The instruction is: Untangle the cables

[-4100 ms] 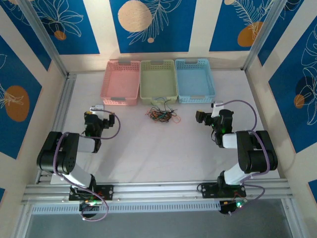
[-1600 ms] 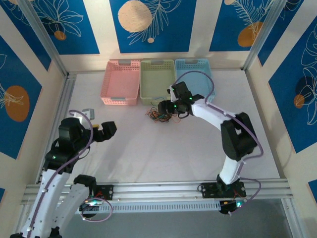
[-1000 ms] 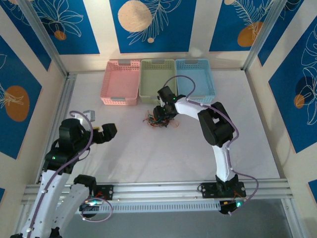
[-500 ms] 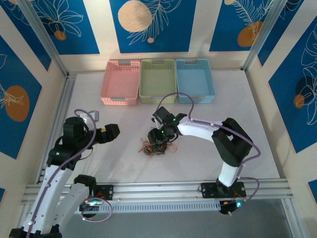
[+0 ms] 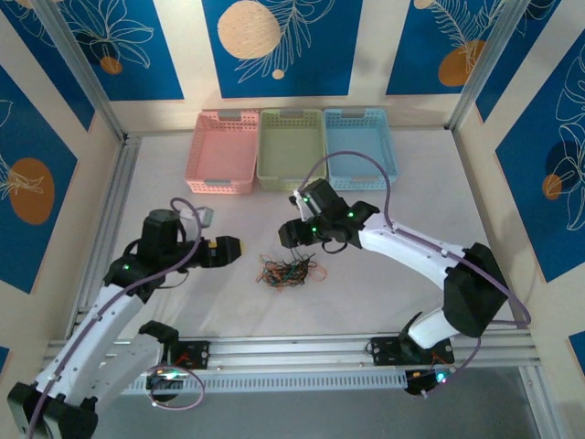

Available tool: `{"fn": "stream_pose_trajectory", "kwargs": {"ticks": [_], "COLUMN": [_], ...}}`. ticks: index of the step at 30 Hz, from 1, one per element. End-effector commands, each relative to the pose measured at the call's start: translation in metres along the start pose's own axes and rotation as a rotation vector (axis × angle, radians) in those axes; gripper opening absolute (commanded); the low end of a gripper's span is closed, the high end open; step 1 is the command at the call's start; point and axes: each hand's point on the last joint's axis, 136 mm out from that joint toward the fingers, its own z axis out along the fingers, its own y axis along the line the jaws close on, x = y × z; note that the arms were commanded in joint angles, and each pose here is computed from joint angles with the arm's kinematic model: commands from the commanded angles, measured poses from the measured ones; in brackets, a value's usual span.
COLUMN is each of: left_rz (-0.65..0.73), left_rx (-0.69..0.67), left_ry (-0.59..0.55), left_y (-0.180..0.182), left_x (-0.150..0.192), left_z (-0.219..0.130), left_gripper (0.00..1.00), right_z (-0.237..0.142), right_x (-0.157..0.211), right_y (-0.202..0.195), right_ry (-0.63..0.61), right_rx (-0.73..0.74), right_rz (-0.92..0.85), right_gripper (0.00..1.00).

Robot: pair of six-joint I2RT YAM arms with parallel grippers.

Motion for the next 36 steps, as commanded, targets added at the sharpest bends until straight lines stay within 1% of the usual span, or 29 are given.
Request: {"fn": "stream_pose_trajectory", "kwargs": {"ticks": [1, 7, 12, 15, 16, 19, 24, 25, 29, 31, 36], "left_rz": [0.007, 0.031, 0.075, 0.09, 0.089, 0.097, 0.107, 0.107, 0.092, 0.086, 0.09], "left_rx": [0.027, 0.097, 0.028, 0.012, 0.009, 0.014, 0.016, 0.018, 0.023, 0.021, 0.019], "left_ry": [0.019, 0.082, 0.168, 0.191, 0.195, 0.219, 0.245, 0.247, 0.245, 0.241, 0.232], "left_y": [-0.005, -0.017, -0.005, -0.001, 0.0, -0.001, 0.001, 0.001, 0.005, 0.007, 0.006], "left_x": [0.007, 0.028, 0.047, 0.05, 0.05, 0.054, 0.064, 0.066, 0.074, 0.076, 0.074], "left_z": [0.018, 0.059, 0.086, 0.097, 0.1, 0.107, 0.113, 0.113, 0.112, 0.111, 0.109], "left_gripper": [0.86, 0.86, 0.85, 0.84, 0.83, 0.78, 0.69, 0.66, 0.59, 0.53, 0.44], "right_z": [0.005, 0.023, 0.037, 0.039, 0.039, 0.036, 0.032, 0.031, 0.033, 0.033, 0.033], "right_x": [0.029, 0.048, 0.055, 0.051, 0.049, 0.046, 0.044, 0.044, 0.048, 0.049, 0.051], "right_y": [-0.001, 0.007, 0.01, 0.01, 0.009, 0.006, -0.001, -0.001, -0.004, -0.006, -0.008], "right_ry": [0.088, 0.149, 0.182, 0.173, 0.173, 0.163, 0.137, 0.136, 0.143, 0.136, 0.136], "right_rx": [-0.038, -0.091, -0.067, -0.056, -0.048, -0.025, -0.036, -0.045, -0.05, -0.049, -0.058], "right_rz": [0.015, 0.063, 0.036, 0.026, 0.02, 0.007, 0.035, 0.044, 0.06, 0.063, 0.07], "right_gripper": [0.6, 0.57, 0.54, 0.47, 0.38, 0.26, 0.13, 0.12, 0.1, 0.06, 0.04]}}
